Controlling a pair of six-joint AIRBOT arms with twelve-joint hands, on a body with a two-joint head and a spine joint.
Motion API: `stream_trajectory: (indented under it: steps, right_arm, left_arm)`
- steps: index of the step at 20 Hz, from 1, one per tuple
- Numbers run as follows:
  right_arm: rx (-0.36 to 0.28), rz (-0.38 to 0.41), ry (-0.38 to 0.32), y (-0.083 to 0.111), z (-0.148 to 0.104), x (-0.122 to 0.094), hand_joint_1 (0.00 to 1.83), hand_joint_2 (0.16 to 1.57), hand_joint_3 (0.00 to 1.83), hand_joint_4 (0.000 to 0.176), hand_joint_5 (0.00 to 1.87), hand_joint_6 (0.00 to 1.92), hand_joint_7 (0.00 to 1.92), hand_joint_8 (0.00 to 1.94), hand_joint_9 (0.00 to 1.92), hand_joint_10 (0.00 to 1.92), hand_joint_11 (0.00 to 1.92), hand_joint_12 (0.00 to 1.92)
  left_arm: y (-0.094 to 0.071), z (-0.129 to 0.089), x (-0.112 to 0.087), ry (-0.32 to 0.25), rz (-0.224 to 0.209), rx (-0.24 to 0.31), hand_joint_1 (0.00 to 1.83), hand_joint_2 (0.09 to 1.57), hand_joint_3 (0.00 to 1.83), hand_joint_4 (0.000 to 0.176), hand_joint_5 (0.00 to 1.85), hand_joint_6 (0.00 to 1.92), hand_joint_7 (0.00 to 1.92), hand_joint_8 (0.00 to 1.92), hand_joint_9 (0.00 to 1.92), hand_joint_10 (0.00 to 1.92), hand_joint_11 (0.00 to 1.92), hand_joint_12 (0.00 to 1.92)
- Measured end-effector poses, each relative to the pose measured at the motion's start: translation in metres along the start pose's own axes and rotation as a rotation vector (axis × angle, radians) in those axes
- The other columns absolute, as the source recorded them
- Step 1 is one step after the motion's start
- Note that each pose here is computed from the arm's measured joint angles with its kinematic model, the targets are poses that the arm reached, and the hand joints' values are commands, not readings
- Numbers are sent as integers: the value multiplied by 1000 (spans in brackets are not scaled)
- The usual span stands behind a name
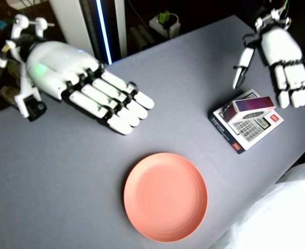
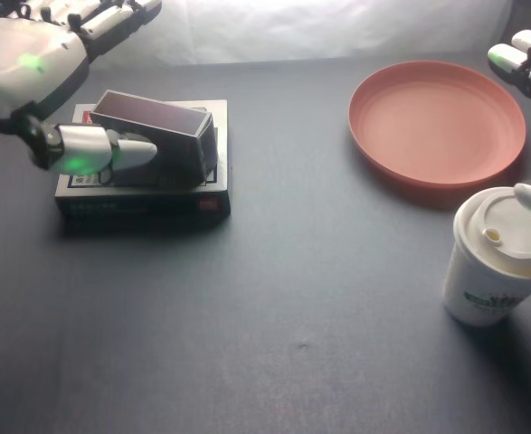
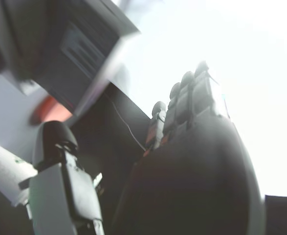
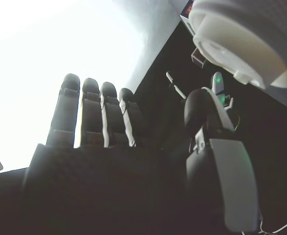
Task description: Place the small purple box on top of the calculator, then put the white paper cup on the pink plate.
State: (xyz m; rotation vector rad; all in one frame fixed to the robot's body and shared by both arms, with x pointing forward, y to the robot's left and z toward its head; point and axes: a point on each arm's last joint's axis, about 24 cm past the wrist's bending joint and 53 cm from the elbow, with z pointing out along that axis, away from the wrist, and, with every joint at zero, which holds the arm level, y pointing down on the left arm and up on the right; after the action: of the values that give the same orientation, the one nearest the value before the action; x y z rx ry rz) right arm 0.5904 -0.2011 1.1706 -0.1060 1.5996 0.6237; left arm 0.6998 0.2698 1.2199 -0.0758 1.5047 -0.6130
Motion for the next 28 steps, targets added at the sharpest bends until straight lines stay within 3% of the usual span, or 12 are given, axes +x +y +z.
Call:
stream_trajectory:
  steps: [3, 4, 8, 9, 11, 13, 14, 16, 20, 23, 26, 28]
  right_arm:
    - [-47, 24, -19, 10, -5, -10, 385, 1279, 0, 0, 0, 0, 0, 0, 0, 0, 0, 0]
    - [-64, 55, -16, 12, -7, -12, 390, 1273, 0, 0, 0, 0, 0, 0, 0, 0, 0, 0]
    - [-115, 126, 31, 18, -13, -8, 428, 1238, 0, 0, 0, 0, 0, 0, 0, 0, 1, 1]
    - [-132, 149, 50, 18, -14, -6, 441, 1175, 0, 0, 0, 0, 0, 0, 0, 0, 12, 499]
    - [-137, 185, 82, 14, -14, -1, 494, 1089, 0, 0, 0, 0, 0, 0, 0, 0, 0, 610]
    - [-124, 186, 108, 9, -14, 4, 549, 1066, 0, 0, 0, 0, 0, 0, 0, 0, 0, 417]
    - [-115, 185, 132, 6, -13, 10, 642, 1040, 0, 0, 0, 0, 0, 0, 0, 0, 0, 16]
    - [-106, 196, 180, 3, -11, 26, 670, 1033, 0, 0, 0, 0, 0, 0, 0, 0, 0, 2]
    - [-105, 235, 269, 3, 2, 53, 756, 984, 0, 0, 0, 0, 0, 0, 0, 0, 0, 0]
    - [-117, 214, 314, 8, 9, 66, 828, 975, 0, 0, 0, 0, 0, 0, 0, 0, 0, 0]
    - [-108, 200, 350, 6, 8, 75, 843, 968, 0, 0, 0, 0, 0, 0, 0, 0, 0, 0]
    - [-86, 191, 374, 0, 7, 81, 874, 872, 76, 0, 0, 0, 0, 0, 0, 0, 0, 880]
  left_arm:
    - [-28, -19, -4, -14, 37, 82, 630, 1016, 19, 145, 0, 0, 0, 0, 0, 0, 0, 0]
    - [-36, -24, -5, -19, 48, 109, 734, 1044, 25, 119, 0, 0, 0, 0, 0, 0, 36, 21]
    - [-56, -35, -9, -33, 61, 175, 836, 1068, 25, 86, 0, 0, 0, 0, 0, 0, 13, 22]
    - [-58, -36, -10, -38, 65, 183, 862, 1096, 0, 75, 0, 0, 0, 0, 0, 0, 0, 213]
    - [-58, -36, -11, -40, 65, 185, 912, 1098, 0, 60, 0, 0, 0, 0, 0, 0, 0, 262]
    - [-58, -36, -10, -37, 65, 183, 923, 1094, 0, 55, 0, 0, 0, 0, 0, 0, 0, 419]
    - [-58, -35, -9, -32, 67, 183, 923, 1091, 0, 44, 0, 0, 0, 0, 0, 0, 0, 457]
    - [-58, -34, -6, -22, 68, 185, 943, 1081, 0, 37, 0, 0, 0, 0, 0, 0, 0, 500]
    - [-57, -31, 5, 16, 73, 180, 1001, 1065, 0, 33, 0, 0, 0, 0, 0, 0, 0, 41]
    - [-57, -31, 6, 18, 72, 177, 1013, 1062, 0, 67, 0, 0, 0, 0, 0, 0, 0, 0]
    - [-57, -31, 6, 19, 72, 177, 1006, 1066, 0, 41, 0, 0, 0, 0, 0, 0, 0, 0]
    - [-57, -31, 6, 19, 72, 176, 993, 1066, 0, 8, 0, 0, 0, 0, 0, 0, 0, 0]
